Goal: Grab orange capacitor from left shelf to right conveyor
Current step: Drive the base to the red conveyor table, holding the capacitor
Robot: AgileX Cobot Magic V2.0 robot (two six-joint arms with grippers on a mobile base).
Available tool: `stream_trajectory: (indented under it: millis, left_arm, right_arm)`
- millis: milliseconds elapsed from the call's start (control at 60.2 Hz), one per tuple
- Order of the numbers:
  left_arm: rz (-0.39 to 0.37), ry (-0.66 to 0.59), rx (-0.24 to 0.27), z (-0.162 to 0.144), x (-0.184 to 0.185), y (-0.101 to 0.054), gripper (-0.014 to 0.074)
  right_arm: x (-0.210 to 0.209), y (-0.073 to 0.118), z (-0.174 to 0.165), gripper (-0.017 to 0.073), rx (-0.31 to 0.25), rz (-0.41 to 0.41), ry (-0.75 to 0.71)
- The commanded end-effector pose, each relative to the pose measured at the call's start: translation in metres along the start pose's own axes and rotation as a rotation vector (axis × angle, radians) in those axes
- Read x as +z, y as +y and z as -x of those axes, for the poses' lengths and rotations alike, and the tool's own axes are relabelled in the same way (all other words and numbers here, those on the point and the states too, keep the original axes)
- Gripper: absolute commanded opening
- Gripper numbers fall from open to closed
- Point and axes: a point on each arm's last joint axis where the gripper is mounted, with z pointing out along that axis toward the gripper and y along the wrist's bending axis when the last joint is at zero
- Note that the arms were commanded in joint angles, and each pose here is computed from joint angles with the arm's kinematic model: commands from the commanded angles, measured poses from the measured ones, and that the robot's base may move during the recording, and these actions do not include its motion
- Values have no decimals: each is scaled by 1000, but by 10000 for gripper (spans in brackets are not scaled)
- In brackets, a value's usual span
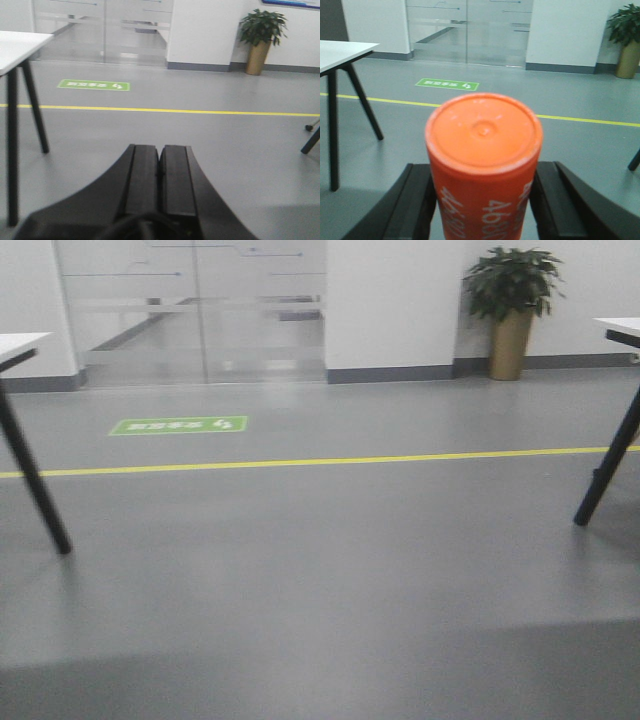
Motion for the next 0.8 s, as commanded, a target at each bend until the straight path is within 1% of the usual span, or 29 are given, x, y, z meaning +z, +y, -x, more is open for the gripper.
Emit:
stream_trajectory:
  millis: [0, 781]
  left_arm:
    - [-13, -103, 0, 9, -2, -1, -105]
    - [-13, -103, 0, 9, -2, -1, -105]
  right_arm:
    - [-1, 1, 16, 64, -8, 3, -102]
    - [-1, 1, 16, 64, -8, 3, -101]
